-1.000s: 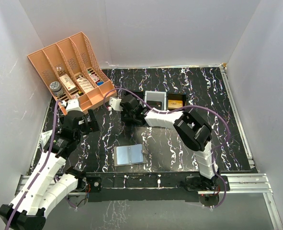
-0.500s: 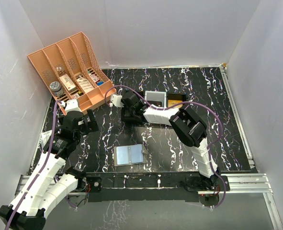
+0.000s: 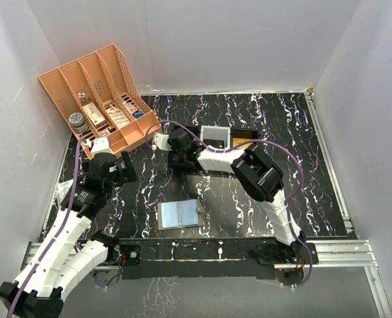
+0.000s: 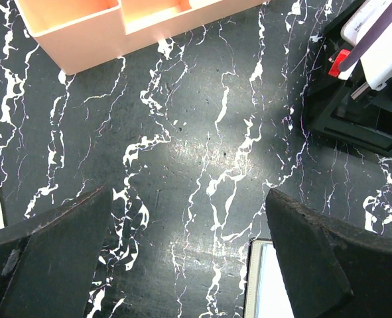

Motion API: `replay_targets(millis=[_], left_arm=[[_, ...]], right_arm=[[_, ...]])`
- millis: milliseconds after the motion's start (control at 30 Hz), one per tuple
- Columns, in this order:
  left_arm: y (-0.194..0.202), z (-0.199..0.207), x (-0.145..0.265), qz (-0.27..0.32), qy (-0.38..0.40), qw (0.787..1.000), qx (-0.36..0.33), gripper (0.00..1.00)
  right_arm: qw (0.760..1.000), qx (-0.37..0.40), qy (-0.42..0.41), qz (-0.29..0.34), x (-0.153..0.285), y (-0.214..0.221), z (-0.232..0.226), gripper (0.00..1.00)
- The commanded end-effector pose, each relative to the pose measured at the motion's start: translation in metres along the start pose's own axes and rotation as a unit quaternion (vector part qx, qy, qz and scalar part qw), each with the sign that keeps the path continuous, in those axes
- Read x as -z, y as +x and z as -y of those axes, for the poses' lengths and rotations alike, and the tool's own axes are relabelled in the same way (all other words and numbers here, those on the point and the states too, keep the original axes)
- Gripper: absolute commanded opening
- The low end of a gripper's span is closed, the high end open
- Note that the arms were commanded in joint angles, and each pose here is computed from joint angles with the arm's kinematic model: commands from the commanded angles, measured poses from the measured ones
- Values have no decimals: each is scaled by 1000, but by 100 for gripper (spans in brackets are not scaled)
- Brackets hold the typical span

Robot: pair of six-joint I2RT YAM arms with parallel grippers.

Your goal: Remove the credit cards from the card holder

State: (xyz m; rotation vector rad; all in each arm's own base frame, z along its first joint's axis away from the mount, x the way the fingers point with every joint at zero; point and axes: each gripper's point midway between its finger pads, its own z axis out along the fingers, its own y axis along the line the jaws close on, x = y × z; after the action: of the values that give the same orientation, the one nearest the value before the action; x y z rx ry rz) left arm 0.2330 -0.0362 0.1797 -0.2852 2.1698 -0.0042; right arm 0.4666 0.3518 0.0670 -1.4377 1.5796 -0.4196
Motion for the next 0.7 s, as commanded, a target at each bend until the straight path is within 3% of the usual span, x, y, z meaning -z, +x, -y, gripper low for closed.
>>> replay_targets(millis=[0,333,667], left_arm=[[-1,-4,0,3,-10,1000,-1,99],[1,-3,-2,-4,-7,1000,-5,99],[2,-1,-2,-7,-5,1000,-7,99]], right_arm=[[998,-32,33,37,4,-24,30,21],[994,-83,32,65,21,-38,50,42],[983,-148,20,111,53,-61,71,53]])
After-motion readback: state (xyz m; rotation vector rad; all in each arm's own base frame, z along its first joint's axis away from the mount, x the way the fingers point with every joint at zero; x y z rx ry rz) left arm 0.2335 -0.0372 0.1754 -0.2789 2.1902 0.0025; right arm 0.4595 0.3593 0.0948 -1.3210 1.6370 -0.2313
